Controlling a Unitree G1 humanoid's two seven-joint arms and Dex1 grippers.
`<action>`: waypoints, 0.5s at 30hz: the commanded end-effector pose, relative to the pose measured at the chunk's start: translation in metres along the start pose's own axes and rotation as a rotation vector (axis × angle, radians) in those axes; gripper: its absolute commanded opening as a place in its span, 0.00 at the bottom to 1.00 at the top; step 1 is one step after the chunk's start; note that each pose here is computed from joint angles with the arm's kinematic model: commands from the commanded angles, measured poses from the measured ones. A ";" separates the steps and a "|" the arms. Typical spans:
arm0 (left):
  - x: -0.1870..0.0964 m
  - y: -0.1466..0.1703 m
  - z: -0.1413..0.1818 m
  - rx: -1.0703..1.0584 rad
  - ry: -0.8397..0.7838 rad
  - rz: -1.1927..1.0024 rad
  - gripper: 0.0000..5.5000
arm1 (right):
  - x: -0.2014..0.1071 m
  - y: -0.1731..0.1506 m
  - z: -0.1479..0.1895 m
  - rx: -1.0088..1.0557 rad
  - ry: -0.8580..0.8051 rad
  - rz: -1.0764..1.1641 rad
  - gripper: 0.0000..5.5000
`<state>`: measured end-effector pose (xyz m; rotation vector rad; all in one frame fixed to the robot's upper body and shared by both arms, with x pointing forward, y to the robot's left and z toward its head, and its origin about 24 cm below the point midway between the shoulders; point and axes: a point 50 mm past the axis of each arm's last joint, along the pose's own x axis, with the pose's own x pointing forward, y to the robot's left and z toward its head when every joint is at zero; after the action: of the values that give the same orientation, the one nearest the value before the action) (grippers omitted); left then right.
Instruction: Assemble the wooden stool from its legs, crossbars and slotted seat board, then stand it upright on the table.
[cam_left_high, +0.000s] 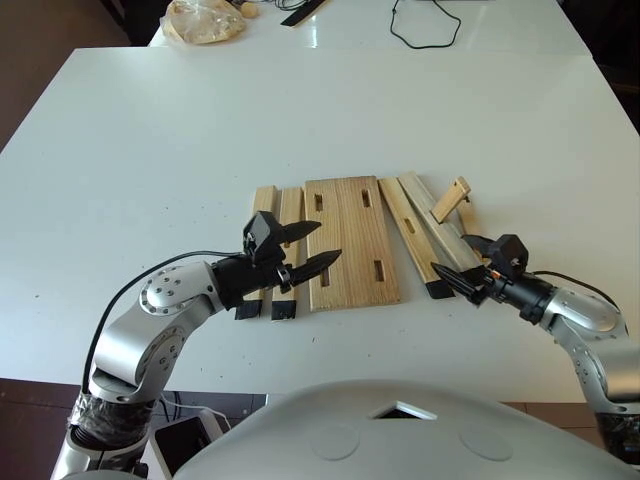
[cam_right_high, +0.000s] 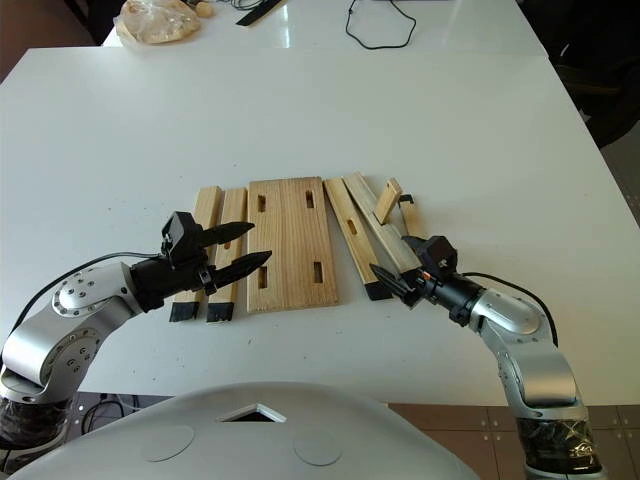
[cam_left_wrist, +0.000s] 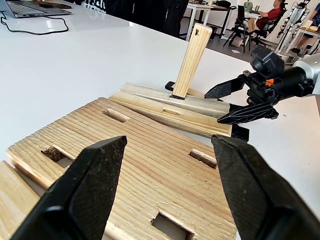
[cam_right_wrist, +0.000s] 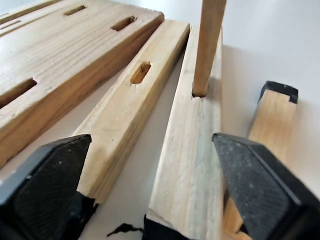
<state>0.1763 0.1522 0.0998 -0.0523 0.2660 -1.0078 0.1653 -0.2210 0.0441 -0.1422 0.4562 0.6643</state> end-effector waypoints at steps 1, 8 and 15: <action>0.001 0.002 -0.001 0.005 0.018 0.011 0.57 | 0.002 -0.006 -0.001 -0.003 0.001 -0.035 0.81; 0.002 0.003 -0.001 0.008 0.017 0.026 0.57 | 0.003 -0.012 0.005 0.006 -0.050 -0.054 0.81; 0.004 0.002 0.000 0.011 0.020 0.026 0.57 | 0.008 -0.015 -0.004 -0.021 -0.008 -0.044 0.81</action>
<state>0.1785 0.1503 0.0979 -0.0394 0.2710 -0.9907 0.1768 -0.2277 0.0392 -0.1373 0.4301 0.6208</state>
